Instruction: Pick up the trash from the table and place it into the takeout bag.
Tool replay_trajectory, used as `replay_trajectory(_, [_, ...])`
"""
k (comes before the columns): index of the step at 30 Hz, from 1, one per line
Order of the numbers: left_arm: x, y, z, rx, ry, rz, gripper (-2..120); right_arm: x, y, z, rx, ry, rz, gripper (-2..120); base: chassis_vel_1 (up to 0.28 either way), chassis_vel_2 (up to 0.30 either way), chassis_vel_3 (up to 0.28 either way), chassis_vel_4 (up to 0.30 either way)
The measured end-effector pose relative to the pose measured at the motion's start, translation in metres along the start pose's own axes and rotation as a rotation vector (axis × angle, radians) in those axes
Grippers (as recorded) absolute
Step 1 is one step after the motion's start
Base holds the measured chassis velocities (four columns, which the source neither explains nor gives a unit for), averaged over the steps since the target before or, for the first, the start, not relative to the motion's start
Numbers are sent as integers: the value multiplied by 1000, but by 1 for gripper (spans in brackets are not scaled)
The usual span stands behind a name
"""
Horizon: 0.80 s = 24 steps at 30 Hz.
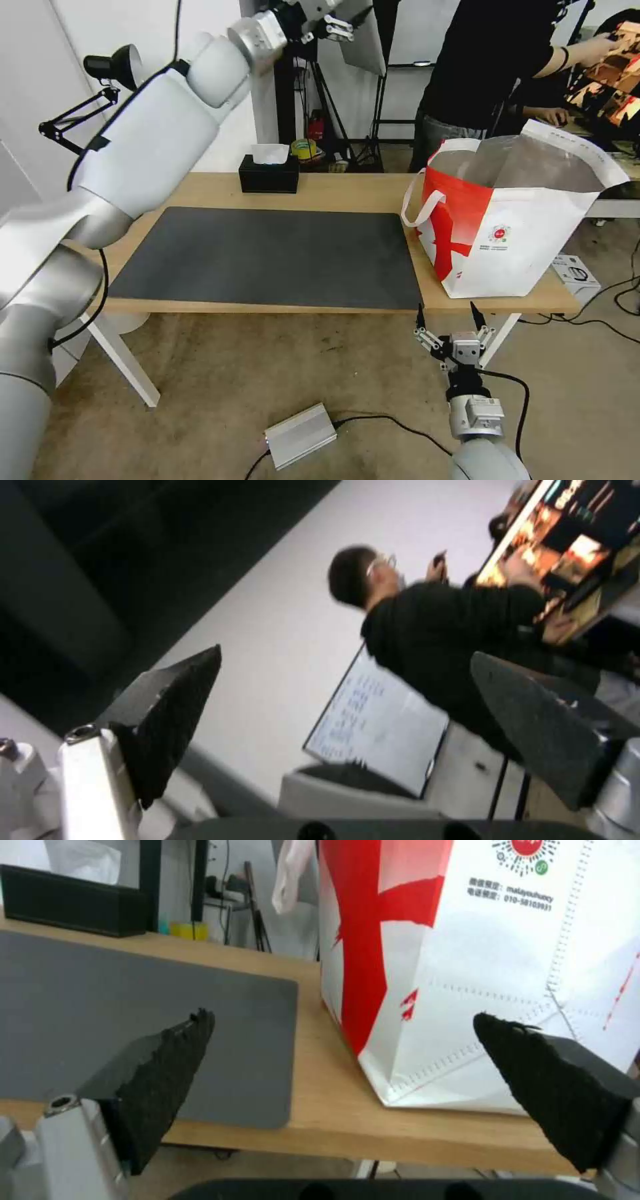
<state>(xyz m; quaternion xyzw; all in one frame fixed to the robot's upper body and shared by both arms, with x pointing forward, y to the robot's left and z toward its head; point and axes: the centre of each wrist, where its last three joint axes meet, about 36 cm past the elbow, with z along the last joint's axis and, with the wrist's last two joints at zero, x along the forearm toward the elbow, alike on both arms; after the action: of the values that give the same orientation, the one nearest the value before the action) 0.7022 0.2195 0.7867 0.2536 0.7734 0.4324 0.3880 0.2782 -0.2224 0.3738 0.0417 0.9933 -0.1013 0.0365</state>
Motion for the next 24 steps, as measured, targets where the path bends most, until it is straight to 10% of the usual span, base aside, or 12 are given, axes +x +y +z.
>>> replay_trajectory(10, [150,15,30,29,185,-78,100,2,-3,1,8,6,-1,100,0,0,0,0])
replay_trajectory(24, [360,-86,-25,230,411,-158,100,2,-11,0,25,6,4,100,0,0,0,0])
